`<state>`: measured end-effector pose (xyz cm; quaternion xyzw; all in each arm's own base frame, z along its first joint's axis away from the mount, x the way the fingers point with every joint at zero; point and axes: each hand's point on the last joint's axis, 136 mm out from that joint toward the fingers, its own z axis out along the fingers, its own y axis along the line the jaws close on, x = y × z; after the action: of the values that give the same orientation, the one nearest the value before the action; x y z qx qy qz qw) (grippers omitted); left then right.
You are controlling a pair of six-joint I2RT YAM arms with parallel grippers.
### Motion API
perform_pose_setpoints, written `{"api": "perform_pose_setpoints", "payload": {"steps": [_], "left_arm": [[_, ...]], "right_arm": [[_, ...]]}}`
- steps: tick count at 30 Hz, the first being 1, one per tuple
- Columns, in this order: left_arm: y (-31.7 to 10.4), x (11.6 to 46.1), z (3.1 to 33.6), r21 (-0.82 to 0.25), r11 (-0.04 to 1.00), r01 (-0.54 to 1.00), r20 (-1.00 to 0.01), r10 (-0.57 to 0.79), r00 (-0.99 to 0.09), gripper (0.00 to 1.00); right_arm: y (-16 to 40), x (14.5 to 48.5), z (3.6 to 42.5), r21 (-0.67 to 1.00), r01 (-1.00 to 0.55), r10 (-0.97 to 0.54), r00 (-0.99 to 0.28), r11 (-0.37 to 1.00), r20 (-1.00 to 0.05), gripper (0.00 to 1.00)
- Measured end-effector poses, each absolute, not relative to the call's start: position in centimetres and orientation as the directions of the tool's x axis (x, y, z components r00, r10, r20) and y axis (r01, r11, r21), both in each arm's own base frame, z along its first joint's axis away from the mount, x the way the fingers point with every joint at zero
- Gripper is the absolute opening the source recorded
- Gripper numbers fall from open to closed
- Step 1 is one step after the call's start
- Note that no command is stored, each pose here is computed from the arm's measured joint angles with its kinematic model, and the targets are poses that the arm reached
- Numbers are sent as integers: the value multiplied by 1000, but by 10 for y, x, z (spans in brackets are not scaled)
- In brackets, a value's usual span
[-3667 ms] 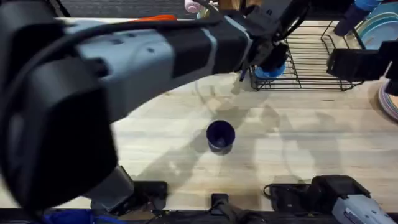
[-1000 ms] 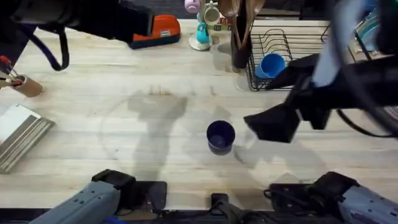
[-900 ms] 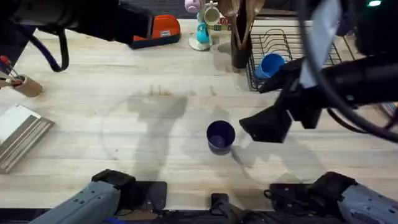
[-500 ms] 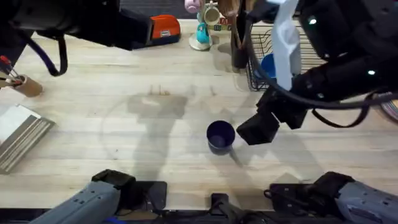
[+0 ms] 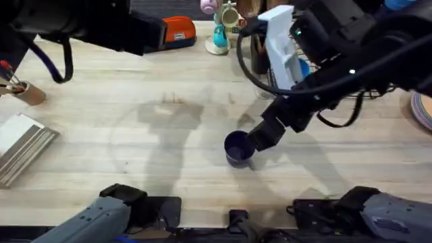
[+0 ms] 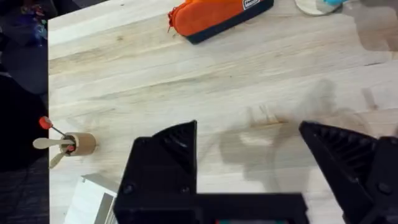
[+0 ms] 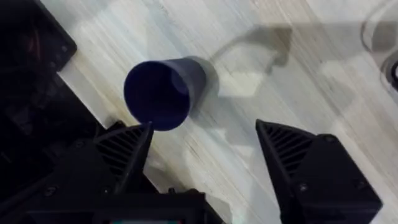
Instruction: Pick up the cup on the table and put them onto the rack.
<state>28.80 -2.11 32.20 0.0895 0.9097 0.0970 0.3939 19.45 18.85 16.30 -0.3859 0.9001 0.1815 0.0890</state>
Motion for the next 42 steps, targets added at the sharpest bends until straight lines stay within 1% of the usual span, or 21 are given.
{"api": "perform_pose_setpoints", "payload": {"steps": [8, 17, 22, 28, 34, 42], "left_arm": [[-21, 288, 322, 247, 965, 86, -699, 239, -674, 993], [-21, 288, 322, 247, 965, 86, -699, 239, -674, 993], [-21, 288, 322, 247, 965, 87, -699, 239, -674, 993], [-21, 288, 322, 247, 965, 87, -699, 239, -674, 993], [-21, 288, 322, 247, 965, 86, -699, 239, -674, 993], [-21, 288, 322, 247, 965, 87, -699, 239, -674, 993]], "right_arm": [[194, 203, 153, 261, -724, -664, -690, 638, -289, 996], [201, 203, 143, 268, -732, -683, -681, 626, -264, 992], [206, 198, 135, 264, -746, -710, -664, 611, -234, 963], [205, 201, 122, 240, -747, -724, -663, 620, -190, 920], [207, 207, 120, 227, -744, -716, -667, 629, -203, 897], [206, 201, 115, 229, -743, -722, -667, 629, -184, 889]]}}
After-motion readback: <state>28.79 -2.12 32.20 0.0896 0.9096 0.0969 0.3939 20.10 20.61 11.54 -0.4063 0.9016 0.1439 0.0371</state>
